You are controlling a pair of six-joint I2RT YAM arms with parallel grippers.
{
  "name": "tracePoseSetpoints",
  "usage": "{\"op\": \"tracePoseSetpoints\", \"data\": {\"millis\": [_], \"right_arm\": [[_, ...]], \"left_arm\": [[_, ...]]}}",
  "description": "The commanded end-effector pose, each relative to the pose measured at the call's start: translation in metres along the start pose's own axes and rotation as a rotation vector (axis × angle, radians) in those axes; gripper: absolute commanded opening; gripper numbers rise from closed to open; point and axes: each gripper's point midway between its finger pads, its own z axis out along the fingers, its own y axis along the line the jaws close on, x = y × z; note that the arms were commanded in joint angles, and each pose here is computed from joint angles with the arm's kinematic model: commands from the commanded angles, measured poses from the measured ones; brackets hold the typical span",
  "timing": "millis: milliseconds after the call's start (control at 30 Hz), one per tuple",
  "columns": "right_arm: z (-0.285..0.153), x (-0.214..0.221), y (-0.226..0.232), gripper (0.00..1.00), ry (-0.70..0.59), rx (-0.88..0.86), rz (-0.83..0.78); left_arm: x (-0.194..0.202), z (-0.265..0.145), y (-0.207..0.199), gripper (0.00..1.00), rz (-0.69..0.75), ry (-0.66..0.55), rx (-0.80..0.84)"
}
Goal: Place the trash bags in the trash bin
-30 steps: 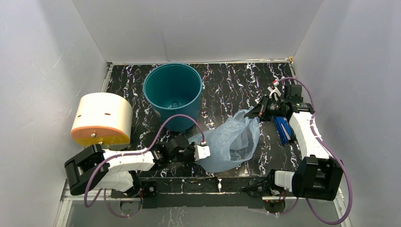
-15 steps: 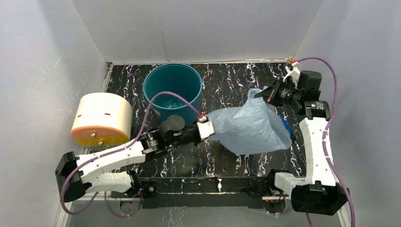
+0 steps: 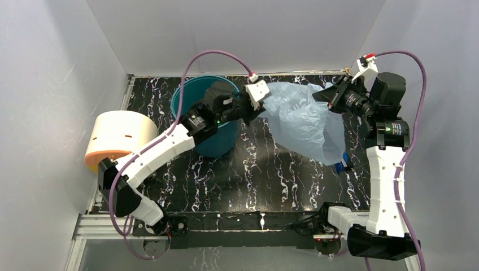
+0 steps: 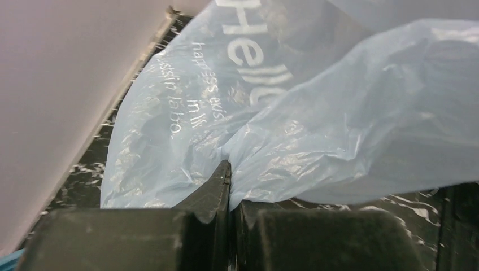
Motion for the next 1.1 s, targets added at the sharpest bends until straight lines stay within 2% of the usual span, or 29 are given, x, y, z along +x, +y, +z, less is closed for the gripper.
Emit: {"op": "tracePoseSetpoints", "data": {"millis": [0,200,400,533,700,867,1067], "right_arm": [[-0.008,-0.019,0.048,0.00,-0.019,-0.223,-0.064],[-0.018,-0.027,0.084,0.00,0.011,-0.416,-0.081],[-0.006,-0.023,0.083,0.00,0.063,-0.498,-0.035],[0.008,-0.020,0.083,0.00,0.146,-0.571,0.045],[0.037,-0.014,0.125,0.00,0.239,-0.660,-0.044],[0.075,-0.013,0.147,0.00,0.264,-0.648,-0.061],[0.106,0.002,0.146,0.00,0.337,-0.669,-0.003]], "left_arm": [[-0.055,-0.025,0.030,0.00,0.085,-0.124,-0.067],[-0.102,-0.047,0.065,0.00,0.201,-0.226,-0.222],[-0.134,-0.085,0.093,0.00,0.312,-0.296,-0.407],[-0.135,-0.119,0.112,0.00,0.355,-0.262,-0.565],[-0.132,-0.137,0.121,0.00,0.411,-0.174,-0.625],[-0.163,-0.171,0.124,0.00,0.435,-0.216,-0.683],[-0.163,-0.194,0.117,0.00,0.452,-0.212,-0.690]]}}
